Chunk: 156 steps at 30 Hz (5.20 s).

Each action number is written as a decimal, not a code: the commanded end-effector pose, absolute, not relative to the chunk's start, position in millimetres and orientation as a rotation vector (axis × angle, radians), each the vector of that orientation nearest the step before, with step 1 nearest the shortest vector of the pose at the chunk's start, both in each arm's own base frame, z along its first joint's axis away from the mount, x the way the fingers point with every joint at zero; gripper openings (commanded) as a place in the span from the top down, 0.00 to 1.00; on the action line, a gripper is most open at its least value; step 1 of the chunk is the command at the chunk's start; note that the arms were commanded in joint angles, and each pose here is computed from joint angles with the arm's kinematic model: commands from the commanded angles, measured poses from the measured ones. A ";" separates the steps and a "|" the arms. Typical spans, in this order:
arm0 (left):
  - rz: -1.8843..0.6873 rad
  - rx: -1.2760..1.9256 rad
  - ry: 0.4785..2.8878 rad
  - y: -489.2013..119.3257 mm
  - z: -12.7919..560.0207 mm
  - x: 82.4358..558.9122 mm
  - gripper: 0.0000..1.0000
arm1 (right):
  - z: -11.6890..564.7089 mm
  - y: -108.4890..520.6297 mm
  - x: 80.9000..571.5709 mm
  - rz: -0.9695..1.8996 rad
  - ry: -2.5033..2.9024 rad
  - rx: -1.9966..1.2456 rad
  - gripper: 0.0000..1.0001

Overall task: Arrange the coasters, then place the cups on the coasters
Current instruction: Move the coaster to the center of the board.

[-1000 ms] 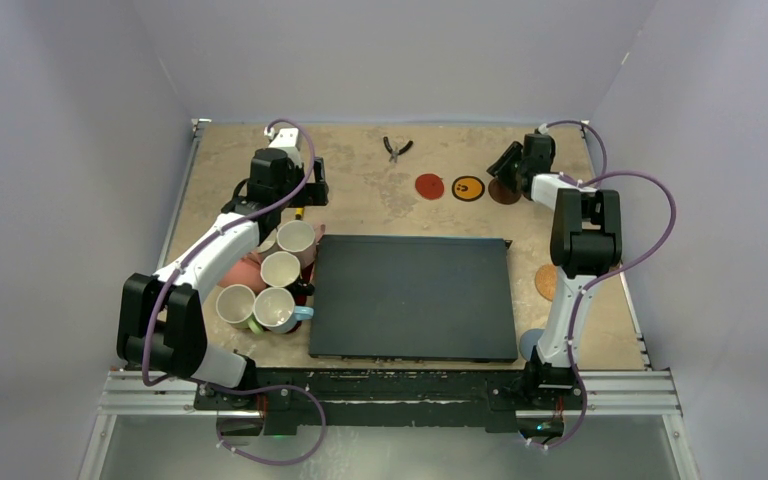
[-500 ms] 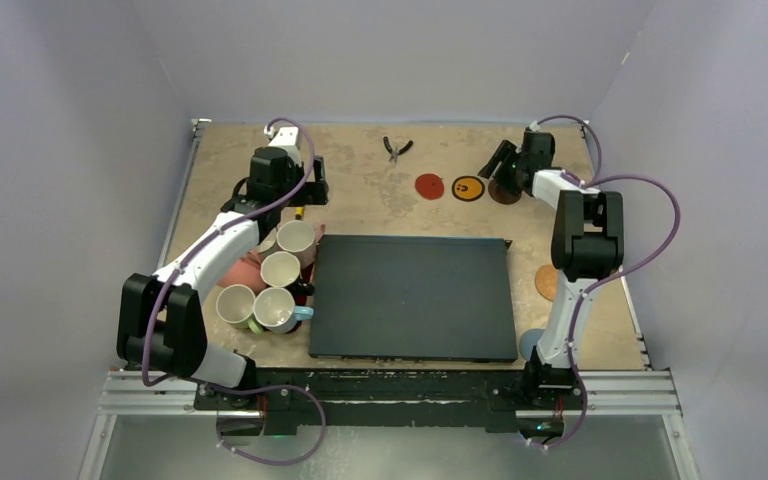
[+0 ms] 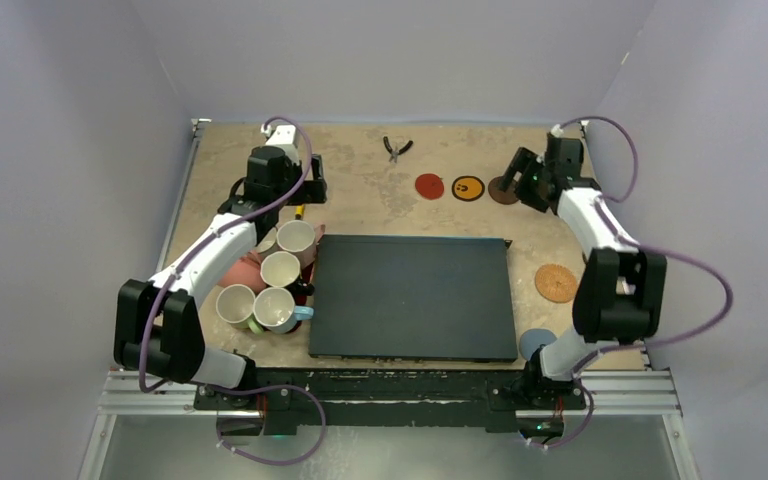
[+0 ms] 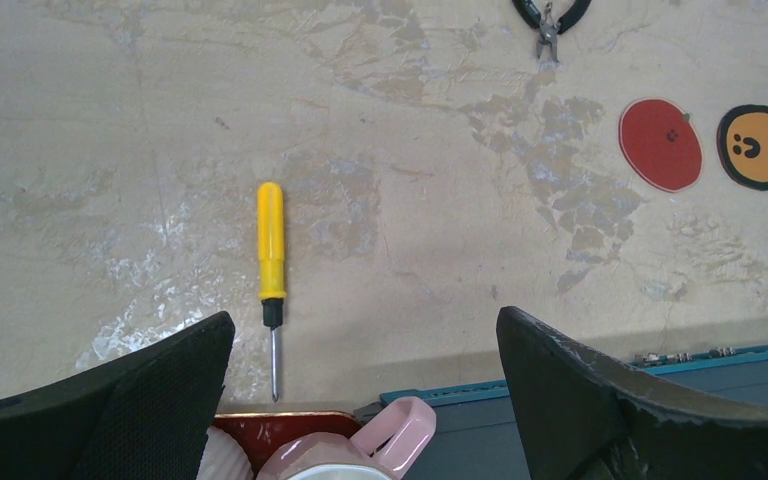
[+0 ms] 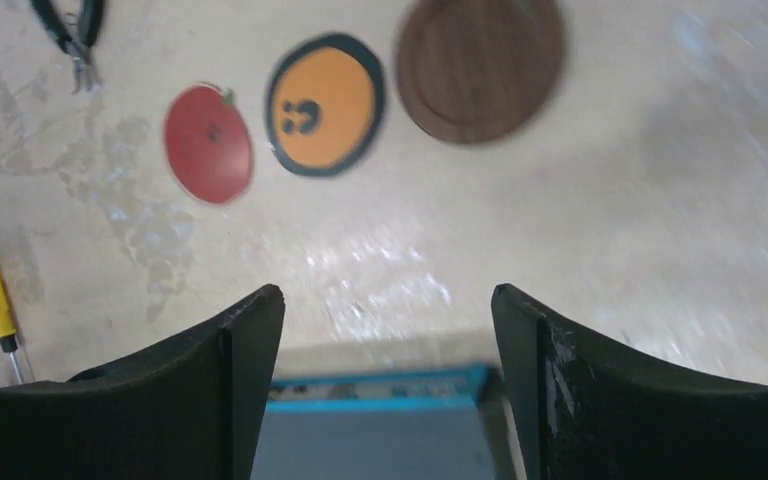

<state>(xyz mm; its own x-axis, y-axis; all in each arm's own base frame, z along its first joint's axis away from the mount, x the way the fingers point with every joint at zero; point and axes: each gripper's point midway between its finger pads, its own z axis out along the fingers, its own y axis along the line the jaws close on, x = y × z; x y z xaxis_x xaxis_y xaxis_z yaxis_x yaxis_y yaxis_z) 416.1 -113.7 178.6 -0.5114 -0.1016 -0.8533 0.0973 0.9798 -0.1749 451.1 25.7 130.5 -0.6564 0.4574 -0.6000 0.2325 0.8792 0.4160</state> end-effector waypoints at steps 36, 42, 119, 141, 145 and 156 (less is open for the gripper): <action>-0.289 -0.028 1.998 -118.3 212.2 421.2 0.02 | 24.1 -71.1 309.7 0.032 2.258 1.216 0.02; -0.274 -0.026 1.999 -116.6 210.2 421.8 0.02 | 29.9 -81.1 326.4 0.020 2.167 1.207 0.03; -0.290 0.016 2.063 -126.8 182.2 426.3 0.04 | 16.1 -164.5 442.8 -0.036 2.225 1.054 0.35; -0.273 0.013 2.083 -125.2 173.5 428.8 0.04 | 17.6 -172.3 489.8 0.041 2.173 1.064 0.37; -0.281 0.014 2.078 -126.1 176.1 428.1 0.04 | 33.9 -175.4 468.6 -0.044 2.187 1.010 0.25; -0.306 0.018 2.061 -129.8 183.9 425.8 0.04 | 43.5 -143.9 431.4 -0.123 2.324 0.818 0.08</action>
